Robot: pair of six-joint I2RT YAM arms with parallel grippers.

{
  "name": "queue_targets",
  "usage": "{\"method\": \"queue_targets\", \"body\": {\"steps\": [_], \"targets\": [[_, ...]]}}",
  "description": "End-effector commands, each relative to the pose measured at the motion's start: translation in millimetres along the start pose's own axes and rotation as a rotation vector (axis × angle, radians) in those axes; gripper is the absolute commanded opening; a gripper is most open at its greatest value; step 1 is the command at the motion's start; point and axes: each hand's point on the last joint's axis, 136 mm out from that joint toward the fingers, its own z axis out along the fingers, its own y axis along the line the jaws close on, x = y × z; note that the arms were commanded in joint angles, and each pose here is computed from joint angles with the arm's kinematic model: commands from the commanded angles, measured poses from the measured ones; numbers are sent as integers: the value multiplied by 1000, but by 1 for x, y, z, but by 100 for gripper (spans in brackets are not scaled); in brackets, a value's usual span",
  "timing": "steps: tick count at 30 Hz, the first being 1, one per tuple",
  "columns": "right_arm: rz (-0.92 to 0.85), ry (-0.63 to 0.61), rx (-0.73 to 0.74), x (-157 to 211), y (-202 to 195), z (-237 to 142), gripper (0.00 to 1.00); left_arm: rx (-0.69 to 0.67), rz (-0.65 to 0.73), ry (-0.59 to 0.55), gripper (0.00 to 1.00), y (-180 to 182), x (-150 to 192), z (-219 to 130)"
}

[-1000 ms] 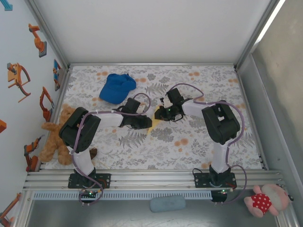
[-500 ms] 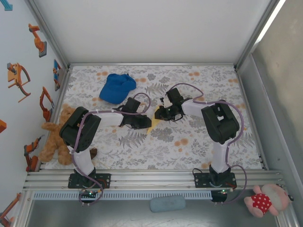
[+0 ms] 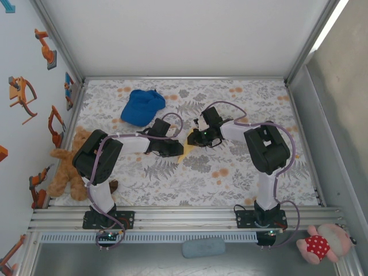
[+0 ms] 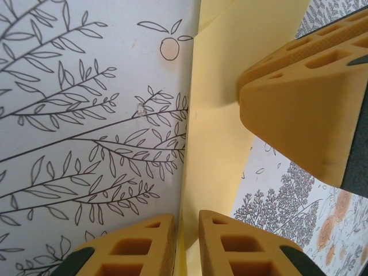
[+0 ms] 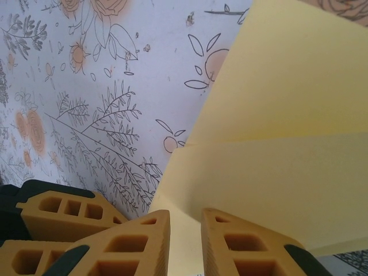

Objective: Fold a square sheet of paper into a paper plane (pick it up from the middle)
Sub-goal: Fold the wing for the fifth time at the center of the table.

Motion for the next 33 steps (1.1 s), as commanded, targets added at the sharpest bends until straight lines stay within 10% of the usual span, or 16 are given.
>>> {"method": "queue_targets", "body": {"steps": [1,22,33], "targets": [[-13,20,3,-1,-1,5,21,-47,-2,76,20,15,22,15],[7,69,72,6,-14,8,20,-16,31,-120,25,-23,-15,-35],[13,77,75,7,-15,9,17,114,50,-35,14,-54,-5,-12]]}}
